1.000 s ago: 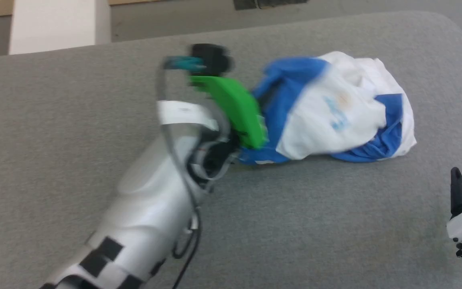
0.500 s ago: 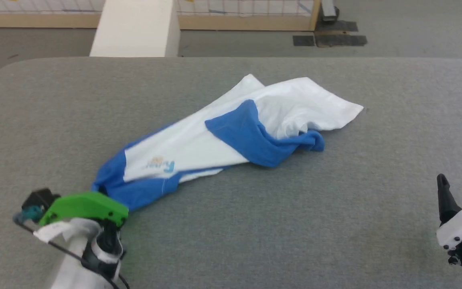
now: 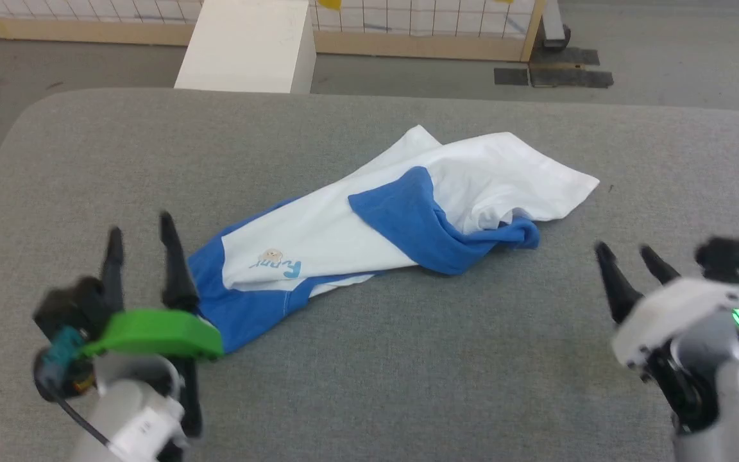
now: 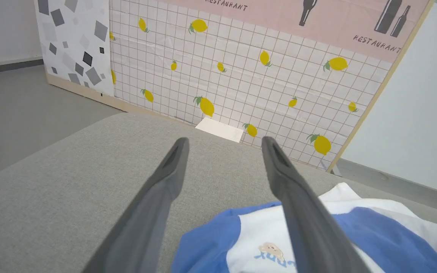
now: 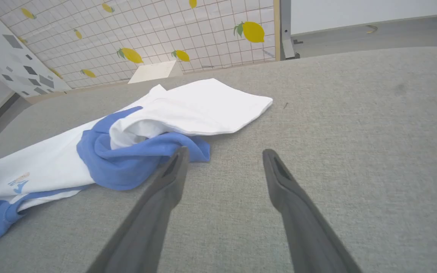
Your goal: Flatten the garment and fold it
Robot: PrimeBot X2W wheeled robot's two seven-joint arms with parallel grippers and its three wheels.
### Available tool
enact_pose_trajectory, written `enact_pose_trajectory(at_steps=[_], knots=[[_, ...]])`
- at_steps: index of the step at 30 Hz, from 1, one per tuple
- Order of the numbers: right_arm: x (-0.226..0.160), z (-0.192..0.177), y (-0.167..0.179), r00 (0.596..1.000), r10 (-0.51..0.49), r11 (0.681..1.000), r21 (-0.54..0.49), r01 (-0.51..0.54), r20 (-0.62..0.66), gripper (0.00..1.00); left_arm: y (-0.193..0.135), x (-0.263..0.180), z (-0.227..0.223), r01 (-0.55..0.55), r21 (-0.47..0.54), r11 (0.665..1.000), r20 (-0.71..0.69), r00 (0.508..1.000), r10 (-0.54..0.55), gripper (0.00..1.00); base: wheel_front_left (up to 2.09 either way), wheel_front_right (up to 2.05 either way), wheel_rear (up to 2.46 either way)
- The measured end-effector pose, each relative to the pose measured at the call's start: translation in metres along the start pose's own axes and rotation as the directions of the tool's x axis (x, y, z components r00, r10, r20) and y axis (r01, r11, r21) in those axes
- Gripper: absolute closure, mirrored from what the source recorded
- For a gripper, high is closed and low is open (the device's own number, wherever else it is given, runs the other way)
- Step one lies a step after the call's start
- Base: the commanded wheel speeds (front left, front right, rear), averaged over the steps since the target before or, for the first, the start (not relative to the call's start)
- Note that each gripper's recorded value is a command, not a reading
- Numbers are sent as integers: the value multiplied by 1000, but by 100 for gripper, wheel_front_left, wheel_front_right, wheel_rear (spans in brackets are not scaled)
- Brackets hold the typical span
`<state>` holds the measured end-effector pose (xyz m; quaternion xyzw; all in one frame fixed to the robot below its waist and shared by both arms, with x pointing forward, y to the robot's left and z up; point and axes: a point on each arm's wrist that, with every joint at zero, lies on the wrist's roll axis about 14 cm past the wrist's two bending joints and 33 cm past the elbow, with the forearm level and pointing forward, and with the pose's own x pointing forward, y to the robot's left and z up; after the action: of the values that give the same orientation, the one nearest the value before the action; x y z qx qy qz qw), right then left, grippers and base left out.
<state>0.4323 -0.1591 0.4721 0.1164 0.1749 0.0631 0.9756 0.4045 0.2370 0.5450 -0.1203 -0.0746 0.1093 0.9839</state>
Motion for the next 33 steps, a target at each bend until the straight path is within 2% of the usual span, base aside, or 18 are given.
enact_pose_trajectory(at_steps=[3, 8, 15, 19, 20, 22, 24, 28, 31, 33], knots=[[20, 8, 30, 997, 76, 994, -72, -77, -28, 0, -7, -13, -14, -6, -13, 1000, -24, 1000, 5, 0, 0, 0, 0], [54, 3, 75, 974, 172, 959, -200, -200, -149, 0, -12, -14, -25, -3, -19, 1000, -36, 999, 2, 0, 0, 0, 0], [91, -29, 91, 934, 177, 911, -307, -275, -311, 0, -5, -9, -39, -19, 4, 1000, -58, 998, 19, 0, 0, 0, 0], [102, -57, 93, 899, 166, 893, -326, -312, -405, 0, 1, -6, -48, -36, 7, 999, -78, 996, 37, 0, 0, 0, 0], [104, -64, 93, 889, 165, 892, -319, -319, -427, 60, 3, -7, -51, -41, 9, 999, -86, 995, 42, 0, 0, 0, 0], [106, -71, 97, 878, 176, 889, -311, -336, -445, 100, 6, -6, -54, -47, 15, 999, -93, 994, 48, 0, 0, 0, 0], [107, -71, 99, 876, 196, 891, -292, -346, -440, 100, 7, -5, -56, -44, 18, 999, -98, 994, 46, 0, 0, 0, 0], [105, -46, 88, 903, 220, 896, -290, -336, -369, 100, 4, -4, -53, -32, 9, 999, -90, 995, 33, 0, 0, 0, 0], [90, -31, 62, 920, 202, 904, -298, -307, -336, 100, 2, -4, -47, -24, 0, 1000, -76, 997, 24, 0, 0, 0, 0], [72, -27, 28, 925, 143, 912, -317, -261, -353, 100, 0, -4, -43, -21, -6, 1000, -65, 998, 20, 0, 0, 0, 0]])
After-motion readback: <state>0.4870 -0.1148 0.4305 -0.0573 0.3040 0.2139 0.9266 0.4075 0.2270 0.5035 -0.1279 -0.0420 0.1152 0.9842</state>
